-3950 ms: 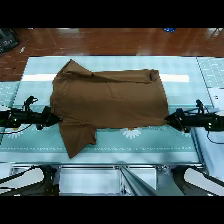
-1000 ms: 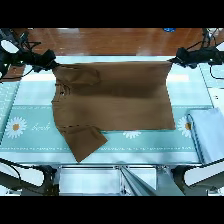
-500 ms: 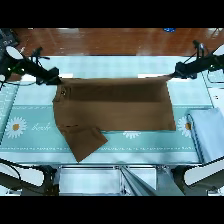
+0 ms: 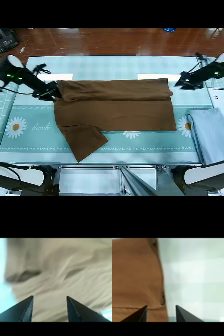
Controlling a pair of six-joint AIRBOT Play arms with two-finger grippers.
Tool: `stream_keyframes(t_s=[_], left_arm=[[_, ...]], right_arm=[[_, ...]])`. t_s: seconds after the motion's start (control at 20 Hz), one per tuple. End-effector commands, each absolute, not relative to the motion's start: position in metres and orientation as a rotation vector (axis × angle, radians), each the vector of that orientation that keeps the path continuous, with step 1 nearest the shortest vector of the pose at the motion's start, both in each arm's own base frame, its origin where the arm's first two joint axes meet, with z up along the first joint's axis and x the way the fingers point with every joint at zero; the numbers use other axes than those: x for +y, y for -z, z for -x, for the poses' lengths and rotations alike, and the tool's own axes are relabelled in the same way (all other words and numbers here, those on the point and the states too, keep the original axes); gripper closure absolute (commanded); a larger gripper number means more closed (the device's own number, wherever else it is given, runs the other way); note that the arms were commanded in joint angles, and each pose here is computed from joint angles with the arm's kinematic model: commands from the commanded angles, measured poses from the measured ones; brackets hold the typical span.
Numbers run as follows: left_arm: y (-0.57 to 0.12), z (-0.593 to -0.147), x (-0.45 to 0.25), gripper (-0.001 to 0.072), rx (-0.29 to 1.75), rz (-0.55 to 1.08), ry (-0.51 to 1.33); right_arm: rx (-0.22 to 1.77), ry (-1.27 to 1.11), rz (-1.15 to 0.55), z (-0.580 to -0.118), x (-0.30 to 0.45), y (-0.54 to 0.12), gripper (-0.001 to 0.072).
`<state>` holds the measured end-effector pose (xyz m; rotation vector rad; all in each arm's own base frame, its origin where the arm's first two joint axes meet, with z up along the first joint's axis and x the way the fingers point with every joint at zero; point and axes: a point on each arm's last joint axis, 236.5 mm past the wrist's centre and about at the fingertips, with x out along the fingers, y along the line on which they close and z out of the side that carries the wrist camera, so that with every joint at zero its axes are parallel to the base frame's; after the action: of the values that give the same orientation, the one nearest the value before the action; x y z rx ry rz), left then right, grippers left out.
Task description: Fold the shirts.
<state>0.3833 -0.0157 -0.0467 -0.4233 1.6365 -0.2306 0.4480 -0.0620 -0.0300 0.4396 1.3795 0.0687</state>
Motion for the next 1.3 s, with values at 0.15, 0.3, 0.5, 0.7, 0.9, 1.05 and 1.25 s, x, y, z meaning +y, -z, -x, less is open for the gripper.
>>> stream_keyframes(t_s=[0.15,0.3,0.5,0.7,0.9,1.05,1.25], left_arm=[[-0.002,-0.324,0.045,0.0200,1.450,0.511,0.065],[0.022,-0.269,0.041,0.0201,1.366,0.718,-0.017],[0.061,-0.214,-0.004,0.0201,1.396,1.082,0.025],[0.081,-0.196,-0.030,0.0201,1.442,1.111,0.062],[0.097,-0.200,-0.053,0.0201,1.455,1.079,0.082],[0.106,-0.213,-0.070,0.0202,1.441,1.000,0.109],[0.115,-0.211,-0.091,0.0341,1.490,0.904,0.161]], right_arm=[[1.212,0.173,-0.535,-0.382,-0.131,-0.011,0.0299],[1.159,0.145,-0.668,-0.338,-0.094,0.024,0.0299],[1.123,0.010,-0.829,-0.305,-0.027,0.045,0.0299],[1.121,-0.020,-0.859,-0.293,-0.011,0.047,0.0299],[1.114,-0.037,-0.887,-0.295,-0.006,0.043,0.0299],[1.114,-0.039,-0.893,-0.295,-0.005,0.043,0.0299],[1.080,0.046,-0.855,-0.298,-0.042,0.034,0.0299]])
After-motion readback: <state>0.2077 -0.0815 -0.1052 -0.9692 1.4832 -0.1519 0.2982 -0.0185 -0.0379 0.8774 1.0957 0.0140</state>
